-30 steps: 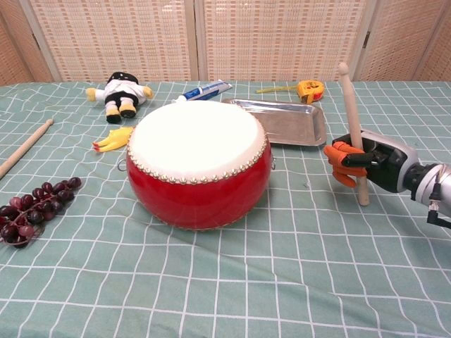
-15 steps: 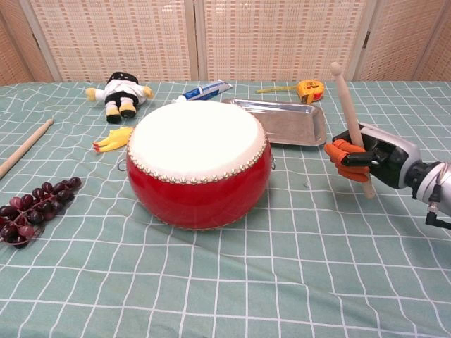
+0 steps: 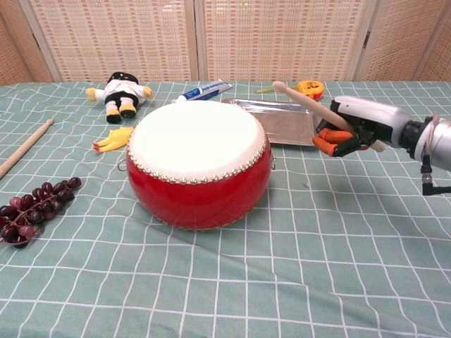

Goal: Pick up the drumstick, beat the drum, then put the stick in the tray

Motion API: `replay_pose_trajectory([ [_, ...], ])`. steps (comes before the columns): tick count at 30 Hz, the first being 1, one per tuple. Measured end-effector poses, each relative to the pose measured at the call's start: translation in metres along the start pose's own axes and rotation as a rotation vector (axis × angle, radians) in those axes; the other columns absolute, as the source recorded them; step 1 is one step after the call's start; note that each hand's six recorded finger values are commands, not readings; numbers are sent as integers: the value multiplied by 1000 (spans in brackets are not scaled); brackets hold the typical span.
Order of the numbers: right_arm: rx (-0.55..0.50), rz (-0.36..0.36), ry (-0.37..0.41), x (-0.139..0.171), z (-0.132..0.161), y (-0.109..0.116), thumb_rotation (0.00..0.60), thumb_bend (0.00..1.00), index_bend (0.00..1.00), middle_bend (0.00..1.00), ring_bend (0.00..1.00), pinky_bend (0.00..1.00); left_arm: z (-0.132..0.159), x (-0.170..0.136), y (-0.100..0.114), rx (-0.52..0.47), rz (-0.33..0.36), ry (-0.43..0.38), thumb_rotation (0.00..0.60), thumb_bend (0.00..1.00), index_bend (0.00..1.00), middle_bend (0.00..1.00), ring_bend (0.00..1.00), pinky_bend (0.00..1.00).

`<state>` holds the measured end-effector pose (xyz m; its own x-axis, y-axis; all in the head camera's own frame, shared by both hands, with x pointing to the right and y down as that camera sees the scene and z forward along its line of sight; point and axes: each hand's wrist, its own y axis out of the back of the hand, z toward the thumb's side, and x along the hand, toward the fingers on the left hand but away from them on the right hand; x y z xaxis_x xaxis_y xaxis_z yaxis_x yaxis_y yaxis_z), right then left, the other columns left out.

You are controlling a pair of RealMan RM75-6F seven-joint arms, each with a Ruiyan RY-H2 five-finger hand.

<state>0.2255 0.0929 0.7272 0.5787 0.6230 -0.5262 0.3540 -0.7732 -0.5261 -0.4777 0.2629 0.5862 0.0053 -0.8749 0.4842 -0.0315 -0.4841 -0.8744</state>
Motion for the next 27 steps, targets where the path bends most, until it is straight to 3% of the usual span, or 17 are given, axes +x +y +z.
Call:
replay_pose_trajectory([
  [12,460,135,-114,-41,51,47,600,817,1000,1000,1000,1000,-1,-2,3,-5,10,-1,600,271,125,46,53,34],
  [19,540,162,-168,-54,66,53,600,815,1000,1000,1000,1000,-4,-4,1,-8,8,8,600,270,125,46,53,34],
  [27,684,201,-186,-60,67,43,600,812,1000,1000,1000,1000,-5,-3,0,-10,7,8,600,272,125,46,53,34],
])
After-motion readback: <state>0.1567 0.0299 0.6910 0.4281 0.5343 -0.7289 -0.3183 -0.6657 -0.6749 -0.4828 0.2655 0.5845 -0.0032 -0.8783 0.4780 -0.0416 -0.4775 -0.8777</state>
